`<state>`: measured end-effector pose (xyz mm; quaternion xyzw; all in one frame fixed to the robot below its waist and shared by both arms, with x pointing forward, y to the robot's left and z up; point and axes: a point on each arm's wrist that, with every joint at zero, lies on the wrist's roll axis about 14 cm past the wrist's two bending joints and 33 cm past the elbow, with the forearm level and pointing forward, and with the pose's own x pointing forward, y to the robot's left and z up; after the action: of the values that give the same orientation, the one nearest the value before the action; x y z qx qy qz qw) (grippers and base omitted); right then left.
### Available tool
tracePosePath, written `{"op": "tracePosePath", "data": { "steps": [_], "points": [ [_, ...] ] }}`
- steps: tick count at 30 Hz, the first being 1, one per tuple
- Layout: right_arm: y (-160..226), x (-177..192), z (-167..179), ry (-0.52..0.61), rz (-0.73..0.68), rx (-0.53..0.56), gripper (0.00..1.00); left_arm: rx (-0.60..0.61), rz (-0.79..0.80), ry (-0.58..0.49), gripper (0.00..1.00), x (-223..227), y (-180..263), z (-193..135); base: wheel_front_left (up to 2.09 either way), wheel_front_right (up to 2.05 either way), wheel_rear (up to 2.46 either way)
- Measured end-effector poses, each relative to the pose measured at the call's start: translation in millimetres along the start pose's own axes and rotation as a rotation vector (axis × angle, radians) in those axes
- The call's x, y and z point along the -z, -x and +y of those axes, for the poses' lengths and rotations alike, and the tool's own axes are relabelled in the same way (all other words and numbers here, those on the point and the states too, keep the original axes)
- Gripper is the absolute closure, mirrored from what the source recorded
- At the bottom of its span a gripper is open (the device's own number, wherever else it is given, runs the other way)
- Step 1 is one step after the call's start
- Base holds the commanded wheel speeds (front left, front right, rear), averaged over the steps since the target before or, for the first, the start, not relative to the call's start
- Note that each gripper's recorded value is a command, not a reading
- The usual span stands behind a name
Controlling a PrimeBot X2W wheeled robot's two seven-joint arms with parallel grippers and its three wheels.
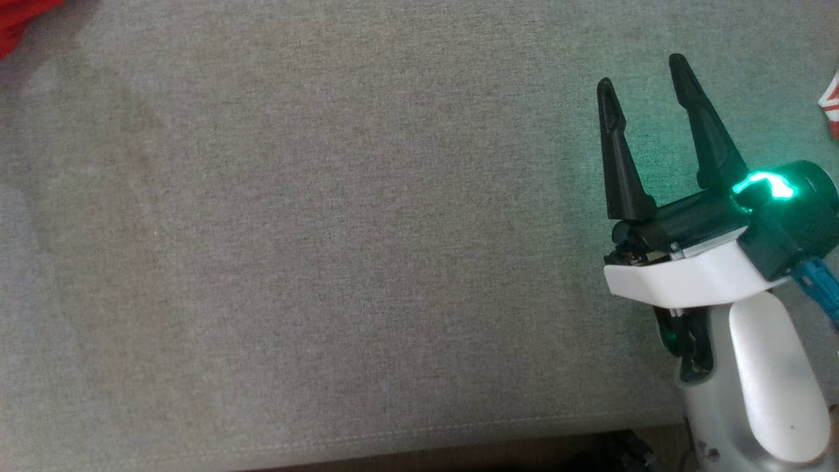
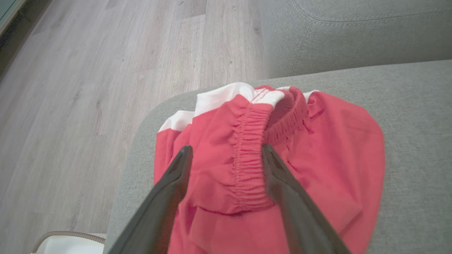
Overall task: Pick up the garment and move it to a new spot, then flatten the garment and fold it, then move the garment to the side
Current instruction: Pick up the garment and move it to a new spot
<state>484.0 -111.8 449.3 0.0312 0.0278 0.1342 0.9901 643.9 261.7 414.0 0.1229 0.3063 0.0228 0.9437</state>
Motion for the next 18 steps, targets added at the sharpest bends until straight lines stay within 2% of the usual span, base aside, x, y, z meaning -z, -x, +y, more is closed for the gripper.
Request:
{"op": "tracePosePath", "data": {
  "steps": [1,2,3,4,11,18],
  "points": [
    [0.2,-0.2,-0.1,0.000,0.000,0.000,0.00,0.000,0.000,0.000,0.50,0.1,0.6,0.1,0.00,0.00,0.00],
    [0.4,-0.5,-0.2,0.001,0.000,0.001,0.00,0.002,0.001,0.005,0.65,0.6,1.3,0.0,0.00,0.00,0.00],
    [0.5,-1.4,-0.1,0.001,-0.002,0.001,0.00,0.005,0.004,0.011,0.86,1.7,2.2,-0.4,0.00,0.00,0.00],
    [0.5,-1.4,-0.1,0.001,-0.002,0.001,0.00,0.005,0.004,0.011,1.00,1.7,2.2,-0.4,0.00,0.00,0.00],
    [2.0,-7.4,0.9,0.001,-0.014,0.000,0.00,0.014,-0.015,0.019,1.00,4.0,11.4,0.4,0.00,0.00,0.00],
    [7.7,-24.5,-1.6,0.002,-0.055,0.013,0.00,0.016,-0.161,0.009,1.00,-35.6,35.8,6.1,0.00,0.00,0.00]
  ]
}}
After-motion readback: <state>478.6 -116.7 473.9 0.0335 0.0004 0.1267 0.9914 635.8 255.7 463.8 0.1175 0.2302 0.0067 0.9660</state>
